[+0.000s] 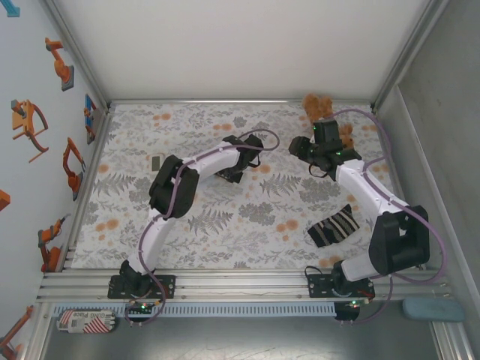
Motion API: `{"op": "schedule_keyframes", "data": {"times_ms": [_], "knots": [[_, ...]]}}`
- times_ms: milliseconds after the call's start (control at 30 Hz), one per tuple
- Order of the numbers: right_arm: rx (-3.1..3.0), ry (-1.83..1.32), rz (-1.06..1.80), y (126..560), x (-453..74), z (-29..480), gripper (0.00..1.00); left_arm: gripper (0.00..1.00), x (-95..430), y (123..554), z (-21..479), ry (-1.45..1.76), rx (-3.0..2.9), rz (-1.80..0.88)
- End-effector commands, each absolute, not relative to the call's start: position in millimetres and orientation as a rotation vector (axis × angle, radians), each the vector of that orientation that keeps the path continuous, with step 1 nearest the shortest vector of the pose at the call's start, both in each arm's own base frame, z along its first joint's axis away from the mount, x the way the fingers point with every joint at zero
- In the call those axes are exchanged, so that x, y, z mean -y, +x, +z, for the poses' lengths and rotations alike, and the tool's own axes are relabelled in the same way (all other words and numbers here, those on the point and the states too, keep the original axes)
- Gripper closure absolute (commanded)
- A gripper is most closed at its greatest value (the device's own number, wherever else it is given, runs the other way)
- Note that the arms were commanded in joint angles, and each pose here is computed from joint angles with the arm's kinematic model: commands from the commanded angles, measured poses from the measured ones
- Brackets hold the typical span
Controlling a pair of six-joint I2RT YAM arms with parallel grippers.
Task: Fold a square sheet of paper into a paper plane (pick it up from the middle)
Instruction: Turn over the paper at the center of the table, then fold the wing for the fifth time at the center of the table.
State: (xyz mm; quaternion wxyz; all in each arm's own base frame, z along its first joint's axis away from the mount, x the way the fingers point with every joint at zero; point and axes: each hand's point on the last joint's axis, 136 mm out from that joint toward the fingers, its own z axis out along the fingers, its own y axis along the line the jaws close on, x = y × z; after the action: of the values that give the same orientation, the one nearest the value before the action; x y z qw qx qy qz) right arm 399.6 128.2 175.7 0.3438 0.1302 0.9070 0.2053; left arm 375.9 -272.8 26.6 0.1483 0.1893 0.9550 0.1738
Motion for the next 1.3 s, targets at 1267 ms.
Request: {"op": "schedule_keyframes", "data": {"times_ms": [1267], "knots": [[-2.446,0.395,0.756,401,-157,138,0.52,0.26,244,393,24,-0.157,-2.825,-0.484]]}}
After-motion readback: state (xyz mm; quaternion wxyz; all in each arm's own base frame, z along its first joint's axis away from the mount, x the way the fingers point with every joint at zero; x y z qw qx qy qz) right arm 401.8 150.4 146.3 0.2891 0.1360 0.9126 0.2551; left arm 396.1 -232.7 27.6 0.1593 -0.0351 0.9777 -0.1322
